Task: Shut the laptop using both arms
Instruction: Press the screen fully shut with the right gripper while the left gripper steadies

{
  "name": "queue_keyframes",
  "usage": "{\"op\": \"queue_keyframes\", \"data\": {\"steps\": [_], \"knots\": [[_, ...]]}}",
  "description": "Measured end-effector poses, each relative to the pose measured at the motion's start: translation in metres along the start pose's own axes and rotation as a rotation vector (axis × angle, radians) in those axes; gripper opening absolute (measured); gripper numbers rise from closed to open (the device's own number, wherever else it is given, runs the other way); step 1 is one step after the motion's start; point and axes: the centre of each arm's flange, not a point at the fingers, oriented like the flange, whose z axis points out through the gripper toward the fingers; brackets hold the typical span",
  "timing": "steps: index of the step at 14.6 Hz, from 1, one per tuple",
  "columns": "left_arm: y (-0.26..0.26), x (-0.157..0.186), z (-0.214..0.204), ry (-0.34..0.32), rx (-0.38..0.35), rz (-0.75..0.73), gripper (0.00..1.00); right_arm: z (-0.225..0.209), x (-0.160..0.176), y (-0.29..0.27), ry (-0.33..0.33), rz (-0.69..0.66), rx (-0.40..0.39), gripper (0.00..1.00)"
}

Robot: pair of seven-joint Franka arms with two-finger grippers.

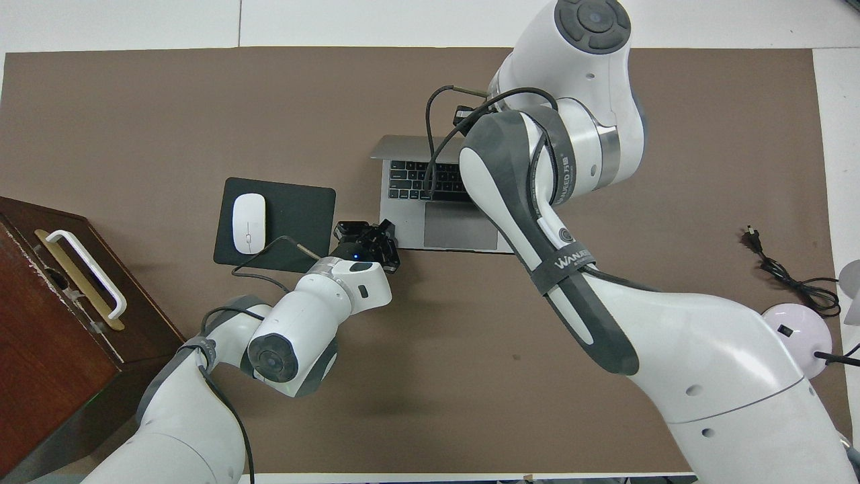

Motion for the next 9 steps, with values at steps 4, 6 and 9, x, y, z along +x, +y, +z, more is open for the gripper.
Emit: {"op": "queue_keyframes", "data": {"steps": [4, 6, 9], "knots": [[0.0, 0.0, 0.0, 0.0, 0.0, 0.001, 0.01, 0.018, -0.005, 0.003, -0.068, 0.045, 0.008, 0.01], [0.0, 0.0, 0.0, 0.0, 0.0, 0.003, 0.01, 0.028, -0.007, 0.006, -0.087, 0.073, -0.006, 0.01], [0.0, 0.0, 0.0, 0.0, 0.001, 0.014, 0.01, 0.048, -0.011, 0.011, -0.12, 0.092, -0.03, 0.01]]}}
